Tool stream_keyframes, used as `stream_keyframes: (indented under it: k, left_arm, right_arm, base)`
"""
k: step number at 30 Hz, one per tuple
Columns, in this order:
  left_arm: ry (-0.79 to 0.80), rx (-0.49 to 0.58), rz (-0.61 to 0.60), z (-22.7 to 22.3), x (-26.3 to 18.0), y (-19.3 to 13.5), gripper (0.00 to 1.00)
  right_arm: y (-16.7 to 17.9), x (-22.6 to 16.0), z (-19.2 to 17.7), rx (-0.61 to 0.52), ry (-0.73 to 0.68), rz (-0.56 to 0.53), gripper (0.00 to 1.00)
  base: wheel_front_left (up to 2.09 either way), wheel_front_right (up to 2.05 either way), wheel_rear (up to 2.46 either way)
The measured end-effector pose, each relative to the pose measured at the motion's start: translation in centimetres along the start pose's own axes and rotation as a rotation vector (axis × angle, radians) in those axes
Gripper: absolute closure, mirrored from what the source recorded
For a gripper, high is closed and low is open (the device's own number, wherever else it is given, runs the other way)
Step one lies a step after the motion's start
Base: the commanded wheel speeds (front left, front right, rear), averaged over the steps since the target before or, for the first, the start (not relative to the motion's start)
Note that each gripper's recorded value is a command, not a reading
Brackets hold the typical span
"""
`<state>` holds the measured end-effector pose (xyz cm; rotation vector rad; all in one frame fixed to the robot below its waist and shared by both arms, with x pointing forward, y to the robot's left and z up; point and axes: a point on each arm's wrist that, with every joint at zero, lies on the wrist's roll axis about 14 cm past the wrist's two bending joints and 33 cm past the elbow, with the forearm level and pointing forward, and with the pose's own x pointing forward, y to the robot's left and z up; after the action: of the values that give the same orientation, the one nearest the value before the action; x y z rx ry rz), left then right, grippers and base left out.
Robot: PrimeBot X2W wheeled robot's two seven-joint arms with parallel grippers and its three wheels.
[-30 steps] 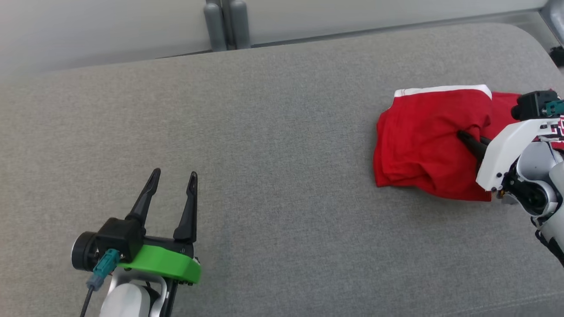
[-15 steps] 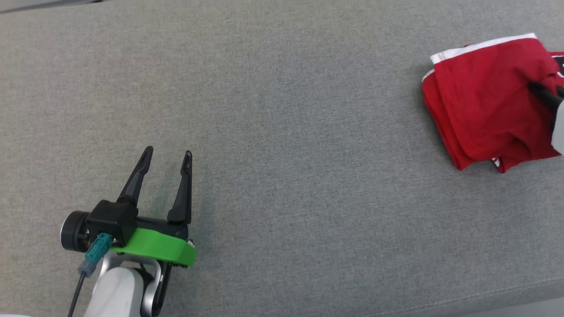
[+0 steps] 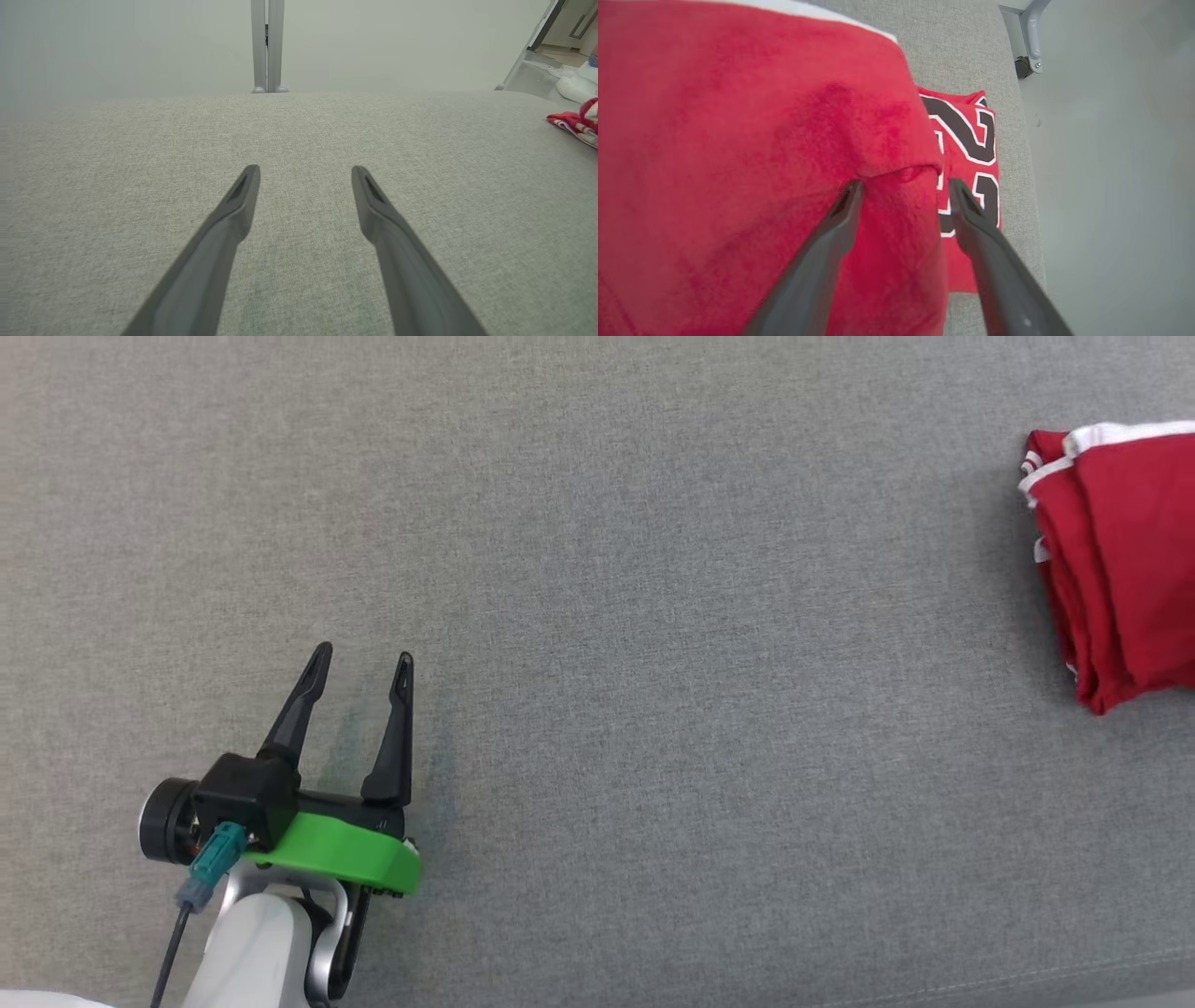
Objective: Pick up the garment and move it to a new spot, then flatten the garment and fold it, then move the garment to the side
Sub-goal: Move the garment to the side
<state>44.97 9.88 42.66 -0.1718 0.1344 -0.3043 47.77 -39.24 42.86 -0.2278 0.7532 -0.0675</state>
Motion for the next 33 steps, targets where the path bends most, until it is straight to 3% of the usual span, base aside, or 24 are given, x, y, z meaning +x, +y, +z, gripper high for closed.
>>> stream_keyframes:
  k: [5,10,12,17,24,33]
  left_arm:
    - [-0.042,0.011,0.012,1.7,-0.8,-0.1,0.00]
    - [-0.104,0.026,0.058,4.0,-2.2,0.6,0.00]
    - [-0.136,0.035,0.081,5.2,-3.1,0.9,0.00]
    - [-0.191,0.020,0.108,7.2,-5.5,0.8,0.00]
    - [-0.296,-0.027,0.133,10.4,-8.5,0.5,0.00]
    - [-0.321,-0.013,0.159,10.7,-10.6,0.4,0.00]
  right_arm:
    - [-0.3,-1.6,2.6,0.015,-0.146,-0.014,0.00]
    - [1.9,-4.9,8.3,0.038,-0.413,0.058,0.00]
    - [3.5,-6.7,9.9,0.101,-0.515,0.115,0.00]
    - [5.4,-11.1,11.1,0.184,-0.690,0.187,0.00]
    - [6.8,-16.5,10.4,0.315,-0.870,0.235,0.00]
    - [9.6,-18.4,6.2,0.418,-0.929,0.229,0.00]
  base:
    - [0.00,0.00,0.00]
    - [0.00,0.00,0.00]
    - [0.00,0.00,0.00]
    - [0.00,0.00,0.00]
    - [0.00,0.00,0.00]
    - [0.00,0.00,0.00]
